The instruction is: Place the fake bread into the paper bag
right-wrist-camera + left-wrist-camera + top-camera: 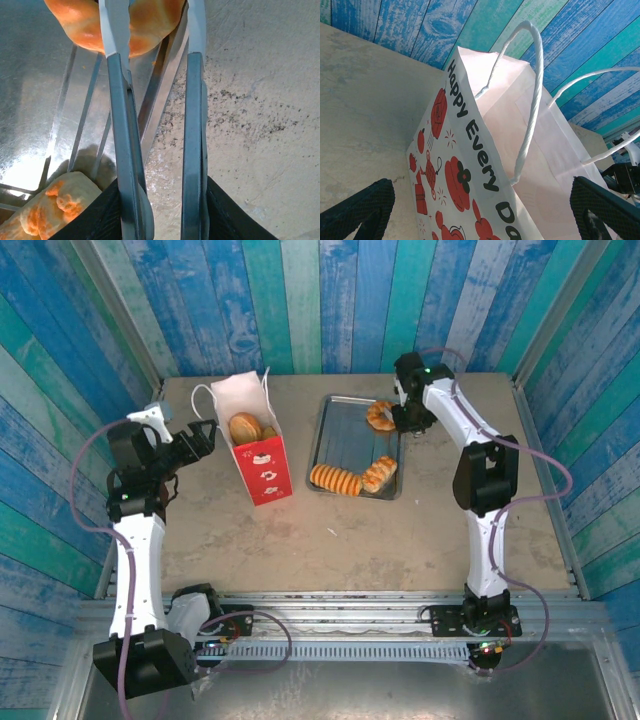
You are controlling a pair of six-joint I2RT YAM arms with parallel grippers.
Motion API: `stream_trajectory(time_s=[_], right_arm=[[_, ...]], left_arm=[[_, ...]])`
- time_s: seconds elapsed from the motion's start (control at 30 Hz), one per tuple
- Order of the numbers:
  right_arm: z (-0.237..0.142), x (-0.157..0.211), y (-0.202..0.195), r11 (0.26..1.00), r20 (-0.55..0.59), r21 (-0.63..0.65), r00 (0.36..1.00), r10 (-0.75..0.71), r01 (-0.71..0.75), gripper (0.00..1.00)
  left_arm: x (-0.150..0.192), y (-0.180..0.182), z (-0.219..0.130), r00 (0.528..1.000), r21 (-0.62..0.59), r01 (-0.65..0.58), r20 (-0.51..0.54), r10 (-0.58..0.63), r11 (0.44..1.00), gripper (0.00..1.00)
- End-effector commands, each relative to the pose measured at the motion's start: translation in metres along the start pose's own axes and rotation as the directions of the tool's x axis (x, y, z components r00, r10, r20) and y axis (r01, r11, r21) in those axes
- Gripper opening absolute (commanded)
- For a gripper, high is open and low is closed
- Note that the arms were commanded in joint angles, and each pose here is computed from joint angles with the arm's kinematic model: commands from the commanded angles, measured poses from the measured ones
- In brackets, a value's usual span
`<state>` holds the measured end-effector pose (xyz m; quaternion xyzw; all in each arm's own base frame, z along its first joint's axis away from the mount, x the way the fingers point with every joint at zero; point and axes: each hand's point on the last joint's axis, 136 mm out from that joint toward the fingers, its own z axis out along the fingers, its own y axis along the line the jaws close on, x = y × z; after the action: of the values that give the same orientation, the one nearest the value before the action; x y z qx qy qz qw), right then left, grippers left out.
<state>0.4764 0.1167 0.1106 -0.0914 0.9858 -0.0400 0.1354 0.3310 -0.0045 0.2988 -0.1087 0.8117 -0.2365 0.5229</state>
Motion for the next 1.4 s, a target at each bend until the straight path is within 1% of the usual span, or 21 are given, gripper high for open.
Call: stream_trajectory(time_s=[0.0,0.13,0.3,0.43,0.53,0.7,0.77,0.87,0.97,1.1,1.23,1.37], right_arm=[[0.012,0.007,0.001,1.0,-0.051,-0.013,0.999,-0.018,0.017,0.39],[0.015,0.009,0.004,1.0,-0.067,-0.024,0.998,-0.02,0.018,0.38],[0.005,0.007,0.002,1.0,-0.049,-0.021,0.999,-0.016,0.015,0.27],[-0.013,0.004,-0.002,1.0,-0.01,-0.012,1.0,-0.005,0.005,0.16],[-0.031,0.002,-0.004,1.0,0.038,-0.016,0.999,0.01,-0.009,0.11],[-0.063,0.005,-0.003,0.998,0.131,-0.054,0.99,0.046,-0.04,0.07],[-0.079,0.008,-0.003,0.996,0.173,-0.074,0.983,0.064,-0.052,0.07],[-0.109,0.014,-0.001,0.993,0.243,-0.098,0.966,0.089,-0.067,0.06],[-0.143,0.019,0.005,0.988,0.328,-0.137,0.938,0.114,-0.072,0.06],[-0.194,0.025,0.022,0.973,0.454,-0.227,0.878,0.15,-0.049,0.06],[-0.24,0.031,0.038,0.949,0.54,-0.314,0.819,0.193,-0.017,0.06],[-0.287,0.033,0.066,0.912,0.628,-0.404,0.746,0.22,0.071,0.05]], left_arm=[[0.0,-0.001,0.0,1.0,0.001,-0.016,-0.007,0.016,1.0,0.94],[0.002,0.001,0.0,1.0,-0.005,-0.016,-0.01,0.016,1.0,0.94],[0.0,0.001,-0.001,1.0,-0.01,-0.017,-0.003,0.017,1.0,0.94],[-0.01,0.001,-0.005,1.0,-0.036,-0.018,0.024,0.019,0.999,0.94],[-0.021,0.001,-0.01,0.999,-0.065,-0.006,0.049,0.01,0.998,0.94],[-0.049,0.003,-0.019,0.994,-0.119,0.028,0.107,-0.015,0.992,0.94],[-0.061,0.006,-0.023,0.991,-0.129,0.054,0.131,-0.037,0.99,0.94],[-0.074,0.002,-0.024,0.989,-0.065,0.072,0.132,-0.063,0.995,0.94],[-0.077,-0.007,-0.015,0.995,0.014,0.064,0.081,-0.065,0.998,0.94],[-0.076,-0.012,-0.001,0.998,0.079,0.063,0.017,-0.065,0.995,1.0],[-0.077,-0.011,0.011,0.997,0.109,0.07,-0.021,-0.069,0.992,0.94],[-0.079,-0.007,0.027,0.996,0.133,0.081,-0.059,-0.074,0.988,0.85]])
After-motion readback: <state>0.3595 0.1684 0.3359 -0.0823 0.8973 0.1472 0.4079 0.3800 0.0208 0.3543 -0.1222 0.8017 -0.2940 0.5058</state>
